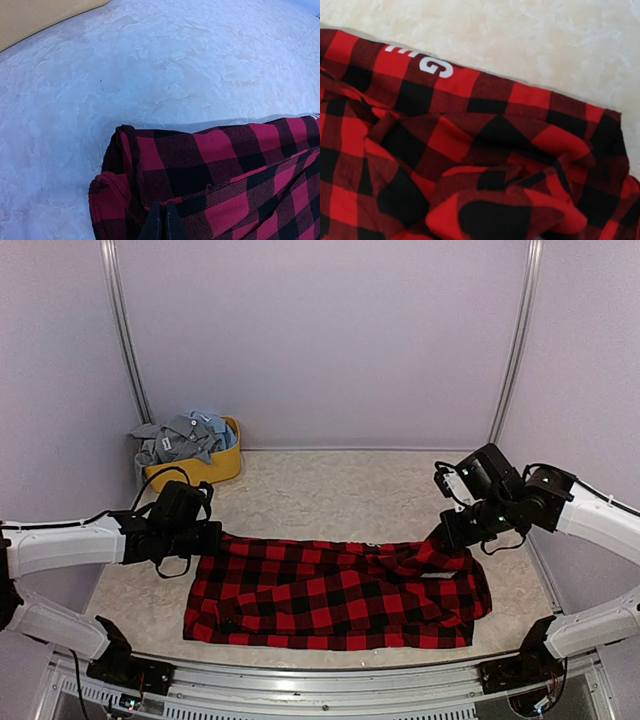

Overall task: Fold and stack the long sleeve shirts
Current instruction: Fold the 1/3-folded shirt at the center of the board.

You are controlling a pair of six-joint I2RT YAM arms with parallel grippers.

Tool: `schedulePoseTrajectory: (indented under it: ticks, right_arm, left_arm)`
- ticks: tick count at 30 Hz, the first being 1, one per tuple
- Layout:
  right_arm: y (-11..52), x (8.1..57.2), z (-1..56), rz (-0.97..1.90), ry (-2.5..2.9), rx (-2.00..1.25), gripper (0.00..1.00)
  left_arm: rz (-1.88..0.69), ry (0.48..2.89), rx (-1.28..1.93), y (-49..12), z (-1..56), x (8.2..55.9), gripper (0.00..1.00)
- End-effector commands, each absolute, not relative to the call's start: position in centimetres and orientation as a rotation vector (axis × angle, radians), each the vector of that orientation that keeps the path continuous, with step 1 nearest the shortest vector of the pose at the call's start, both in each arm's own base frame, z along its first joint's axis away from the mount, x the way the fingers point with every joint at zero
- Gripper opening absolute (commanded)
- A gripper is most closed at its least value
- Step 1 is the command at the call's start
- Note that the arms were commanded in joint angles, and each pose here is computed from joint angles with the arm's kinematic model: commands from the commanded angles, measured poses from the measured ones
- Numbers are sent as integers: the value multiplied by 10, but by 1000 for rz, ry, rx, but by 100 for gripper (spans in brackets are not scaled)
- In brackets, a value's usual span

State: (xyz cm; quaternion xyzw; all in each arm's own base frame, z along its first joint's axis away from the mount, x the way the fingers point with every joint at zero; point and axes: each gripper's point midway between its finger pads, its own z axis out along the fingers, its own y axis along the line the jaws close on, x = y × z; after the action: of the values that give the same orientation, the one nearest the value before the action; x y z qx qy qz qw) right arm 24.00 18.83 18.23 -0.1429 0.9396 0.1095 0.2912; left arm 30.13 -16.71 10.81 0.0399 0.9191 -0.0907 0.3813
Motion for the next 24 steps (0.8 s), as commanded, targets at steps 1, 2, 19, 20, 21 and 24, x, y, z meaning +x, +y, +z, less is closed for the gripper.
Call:
schedulePoseTrajectory:
  ticks: [1,2,19,20,21,24]
  right_arm:
    - [180,232,189,277,2500,-369,0]
    - [180,231,191,278,2496,-369,0]
    - [177,220,182,282,2528,-421,0]
    - [177,220,181,282,2530,-426,0]
    - [176,219,180,278,2535,-433,0]
    - [174,218,176,260,2549,-443,0]
  left_arm:
    - [-203,2359,81,-163,102,293,2]
    - [-200,2363,77,-163,101,291,4]
    - [-294,2294,87,-188,122,292,55]
    - [-326,2289,105,-195,124,293,56]
    - [-363,2296,134,-204,123,293,56]
    - [-459,2292,195,-227,124,296,57]
